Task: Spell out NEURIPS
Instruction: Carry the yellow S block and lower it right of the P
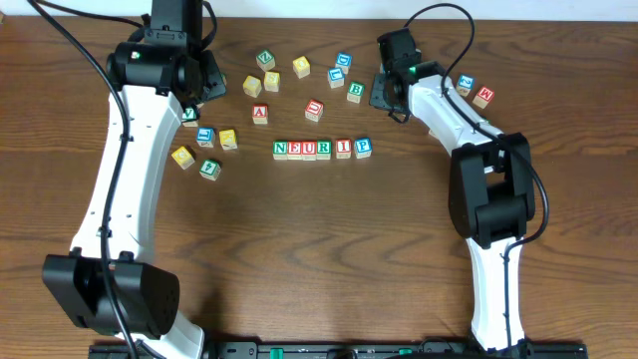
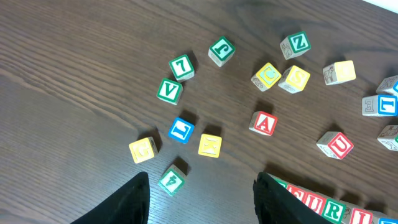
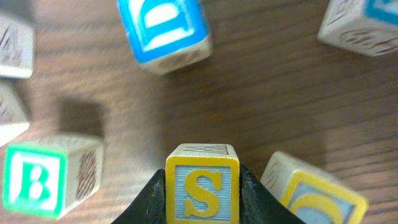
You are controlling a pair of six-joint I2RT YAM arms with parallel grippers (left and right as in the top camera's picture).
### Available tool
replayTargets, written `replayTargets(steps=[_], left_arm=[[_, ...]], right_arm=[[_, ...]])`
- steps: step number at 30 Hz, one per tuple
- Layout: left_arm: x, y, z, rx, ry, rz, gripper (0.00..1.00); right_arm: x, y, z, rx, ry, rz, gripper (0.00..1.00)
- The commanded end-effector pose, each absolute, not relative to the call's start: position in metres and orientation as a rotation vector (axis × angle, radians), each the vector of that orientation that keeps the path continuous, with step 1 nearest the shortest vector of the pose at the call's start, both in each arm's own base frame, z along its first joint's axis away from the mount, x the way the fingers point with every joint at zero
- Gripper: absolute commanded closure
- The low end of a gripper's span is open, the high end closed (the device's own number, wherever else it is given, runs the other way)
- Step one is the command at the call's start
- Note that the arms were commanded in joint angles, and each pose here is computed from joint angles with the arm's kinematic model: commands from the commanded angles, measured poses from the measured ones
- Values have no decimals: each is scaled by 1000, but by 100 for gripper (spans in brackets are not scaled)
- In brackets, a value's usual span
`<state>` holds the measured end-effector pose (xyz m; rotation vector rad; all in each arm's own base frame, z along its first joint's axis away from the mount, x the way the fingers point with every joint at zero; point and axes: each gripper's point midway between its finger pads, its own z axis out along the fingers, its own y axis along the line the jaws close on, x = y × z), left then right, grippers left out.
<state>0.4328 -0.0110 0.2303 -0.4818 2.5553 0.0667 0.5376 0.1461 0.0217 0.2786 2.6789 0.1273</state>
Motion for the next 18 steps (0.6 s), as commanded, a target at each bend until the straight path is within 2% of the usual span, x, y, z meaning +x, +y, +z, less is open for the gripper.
replayTargets(steps=[1,13,18], left_arm=[[431,-8,222,-462,2580,101,47],[431,-8,222,-462,2580,101,47],[431,-8,222,-463,2580,100,47]], right_arm=[[530,165,62,74,2674,292,71],[455,153,38,-55,2985,213,74],[445,151,31,-57,3023,200,73]])
